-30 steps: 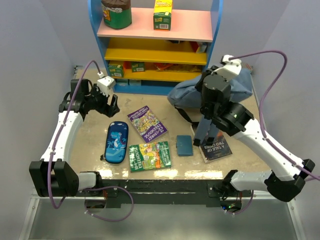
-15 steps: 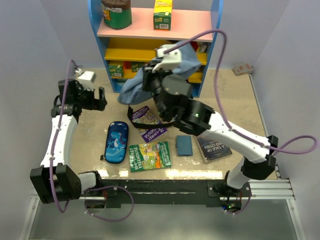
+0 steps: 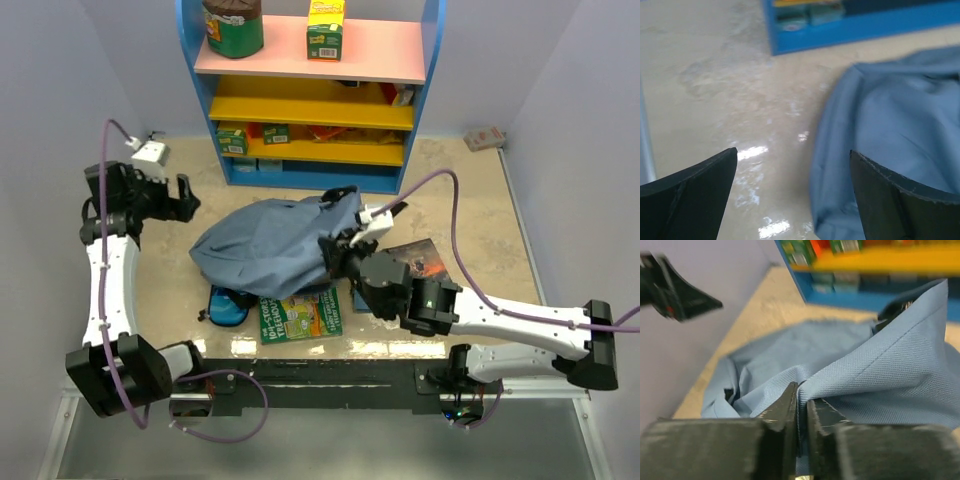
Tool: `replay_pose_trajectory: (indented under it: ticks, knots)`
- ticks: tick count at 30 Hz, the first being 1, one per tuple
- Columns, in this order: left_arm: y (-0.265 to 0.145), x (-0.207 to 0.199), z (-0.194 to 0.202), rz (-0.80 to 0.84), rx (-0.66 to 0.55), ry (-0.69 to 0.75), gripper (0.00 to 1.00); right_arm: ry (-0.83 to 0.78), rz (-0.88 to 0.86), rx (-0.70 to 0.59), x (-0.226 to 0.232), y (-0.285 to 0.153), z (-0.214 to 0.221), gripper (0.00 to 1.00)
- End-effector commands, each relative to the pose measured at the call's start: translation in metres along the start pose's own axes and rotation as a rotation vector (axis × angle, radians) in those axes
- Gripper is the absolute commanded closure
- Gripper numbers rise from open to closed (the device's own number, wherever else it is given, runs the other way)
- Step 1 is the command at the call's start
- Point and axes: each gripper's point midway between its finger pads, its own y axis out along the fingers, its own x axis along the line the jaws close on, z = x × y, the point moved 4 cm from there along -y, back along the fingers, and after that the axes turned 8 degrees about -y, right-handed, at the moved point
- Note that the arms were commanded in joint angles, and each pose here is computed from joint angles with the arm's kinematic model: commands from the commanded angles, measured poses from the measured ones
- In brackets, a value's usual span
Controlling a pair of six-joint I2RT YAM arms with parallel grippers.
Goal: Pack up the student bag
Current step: Place the student bag at the center of the board.
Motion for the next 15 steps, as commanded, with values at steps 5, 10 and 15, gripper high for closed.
replay_pose_trajectory:
  ticks: [5, 10, 15]
  knots:
    - [0.028, -0.062, 0.048, 0.303, 0.156, 0.228, 0.02, 0.047, 0.060, 0.454, -0.058, -0.050, 0.158, 0.20]
    - [0.042, -0.087, 0.054, 0.395, 0.212, 0.282, 0.02, 0.023, -0.014, 0.458, -0.056, -0.062, 0.140, 0.07]
    - [0.054, -0.122, 0.056, 0.480, 0.192, 0.386, 0.00, 0.067, -0.046, 0.382, -0.047, -0.065, 0.092, 0.08]
